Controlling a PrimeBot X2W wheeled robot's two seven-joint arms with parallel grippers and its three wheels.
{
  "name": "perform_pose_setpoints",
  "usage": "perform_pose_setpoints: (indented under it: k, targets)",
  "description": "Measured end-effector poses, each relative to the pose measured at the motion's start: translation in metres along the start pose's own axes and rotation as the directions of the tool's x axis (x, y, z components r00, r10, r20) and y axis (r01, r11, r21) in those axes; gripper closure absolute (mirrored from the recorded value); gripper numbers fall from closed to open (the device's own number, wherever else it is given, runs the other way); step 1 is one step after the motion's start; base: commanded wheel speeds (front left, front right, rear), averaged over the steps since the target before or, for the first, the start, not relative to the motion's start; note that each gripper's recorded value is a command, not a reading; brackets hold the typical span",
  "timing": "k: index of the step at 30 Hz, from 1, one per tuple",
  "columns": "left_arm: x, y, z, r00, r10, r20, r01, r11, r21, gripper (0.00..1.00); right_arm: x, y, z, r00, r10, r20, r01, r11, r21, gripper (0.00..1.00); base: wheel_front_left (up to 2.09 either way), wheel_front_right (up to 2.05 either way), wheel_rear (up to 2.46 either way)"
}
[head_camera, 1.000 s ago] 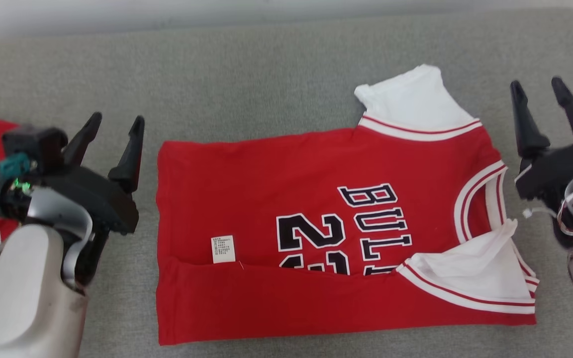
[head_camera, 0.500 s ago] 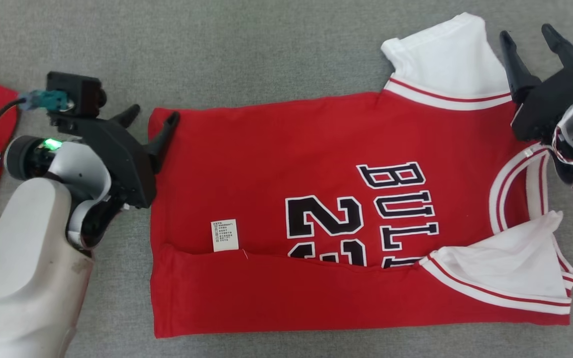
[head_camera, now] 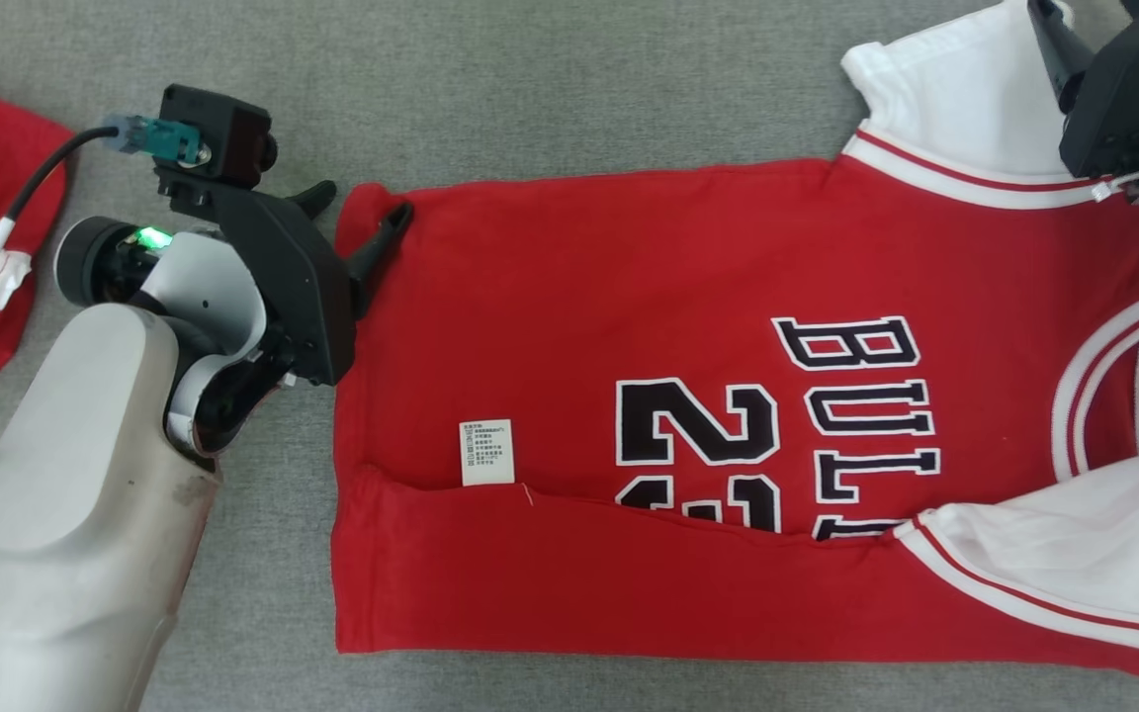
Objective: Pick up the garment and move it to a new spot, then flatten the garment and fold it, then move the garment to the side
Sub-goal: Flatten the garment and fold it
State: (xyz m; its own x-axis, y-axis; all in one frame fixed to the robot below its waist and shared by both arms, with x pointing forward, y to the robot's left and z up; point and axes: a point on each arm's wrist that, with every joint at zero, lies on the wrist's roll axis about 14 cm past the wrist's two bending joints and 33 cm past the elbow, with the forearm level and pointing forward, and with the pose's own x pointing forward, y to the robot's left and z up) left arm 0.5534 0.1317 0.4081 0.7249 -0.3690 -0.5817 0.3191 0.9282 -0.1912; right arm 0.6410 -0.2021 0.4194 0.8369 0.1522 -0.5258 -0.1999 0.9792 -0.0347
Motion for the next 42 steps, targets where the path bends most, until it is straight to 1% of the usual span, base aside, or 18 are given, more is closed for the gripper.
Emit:
perform_pose_setpoints:
  k: [4, 6, 11, 12, 13, 14, 15, 16, 19, 22, 28, 33, 34, 37, 42]
  targets:
    - [0.000, 0.001, -0.002, 1.000, 0.002, -0.011, -0.002, 1.000, 0.002, 0.00, 0.010, 0.004, -0.008, 0.995, 0.004, -0.102, -0.007, 1.000, -0.029, 0.00, 0.00, 0.00, 0.00]
    - [0.000, 0.003, -0.002, 1.000, 0.004, -0.013, -0.004, 1.000, 0.006, 0.00, 0.013, 0.005, -0.015, 0.986, 0.000, -0.167, -0.008, 0.999, -0.050, 0.00, 0.00, 0.00, 0.00]
    - [0.002, 0.003, -0.003, 1.000, -0.001, -0.019, 0.001, 1.000, -0.003, 0.00, 0.018, 0.008, -0.015, 0.964, -0.004, -0.267, -0.011, 0.998, -0.056, 0.00, 0.00, 0.00, 0.00]
    - [0.002, 0.003, -0.004, 1.000, -0.002, -0.022, 0.002, 1.000, -0.002, 0.00, 0.018, 0.010, -0.016, 0.957, -0.003, -0.290, -0.014, 0.998, -0.058, 0.33, 0.00, 0.00, 0.00]
    - [0.003, 0.003, -0.005, 1.000, -0.002, -0.027, 0.002, 1.000, -0.001, 0.44, 0.018, 0.011, -0.018, 0.950, -0.001, -0.313, -0.018, 0.998, -0.056, 0.75, 0.00, 0.00, 0.00]
    - [0.004, 0.003, -0.004, 1.000, -0.002, -0.028, 0.002, 1.000, 0.001, 0.58, 0.018, 0.013, -0.018, 0.943, 0.003, -0.332, -0.019, 0.999, -0.045, 1.00, 0.00, 0.00, 0.00]
    - [0.004, 0.003, -0.004, 1.000, -0.001, -0.029, 0.001, 1.000, 0.002, 0.91, 0.018, 0.015, -0.020, 0.936, 0.010, -0.352, -0.023, 0.999, -0.031, 1.00, 0.00, 0.00, 0.00]
    - [0.005, 0.003, -0.004, 1.000, -0.001, -0.028, 0.001, 1.000, 0.002, 1.00, 0.017, 0.018, -0.020, 0.932, 0.022, -0.362, -0.029, 0.999, -0.015, 1.00, 0.00, 0.00, 0.00]
    - [0.006, 0.000, -0.001, 1.000, -0.008, -0.005, 0.008, 1.000, 0.003, 1.00, 0.018, 0.020, -0.010, 0.948, 0.027, -0.317, -0.035, 0.999, -0.020, 1.00, 0.00, 0.00, 0.00]
    - [0.005, 0.000, 0.004, 1.000, 0.002, 0.028, -0.002, 1.000, 0.003, 1.00, 0.014, 0.014, 0.011, 0.976, 0.016, -0.216, -0.024, 0.999, -0.039, 1.00, 0.00, 0.00, 0.00]
    - [-0.005, -0.001, 0.019, 0.994, 0.015, 0.106, -0.015, 1.000, -0.006, 1.00, -0.002, 0.009, 0.036, 0.999, 0.017, -0.049, -0.018, 0.999, -0.035, 1.00, 0.00, 0.00, 0.00]
    - [-0.018, -0.008, 0.026, 0.986, 0.014, 0.165, -0.011, 1.000, -0.014, 1.00, -0.024, 0.008, 0.046, 0.996, 0.030, 0.081, -0.026, 0.998, -0.051, 1.00, 0.00, 0.00, 0.00]
    - [-0.018, -0.008, 0.026, 0.986, 0.014, 0.165, -0.011, 1.000, -0.014, 1.00, -0.024, 0.008, 0.046, 0.996, 0.030, 0.081, -0.026, 0.998, -0.051, 1.00, 0.00, 0.00, 0.00]
    - [-0.026, -0.015, 0.027, 0.981, 0.010, 0.192, -0.006, 1.000, -0.022, 1.00, -0.039, 0.012, 0.049, 0.988, 0.050, 0.148, -0.042, 0.997, -0.058, 1.00, 0.00, 0.00, 0.00]
    - [-0.037, -0.028, 0.026, 0.975, -0.001, 0.224, 0.007, 1.000, -0.028, 1.00, -0.065, 0.019, 0.037, 0.970, 0.091, 0.226, -0.077, 0.994, -0.073, 1.00, 0.00, 0.00, 0.00]
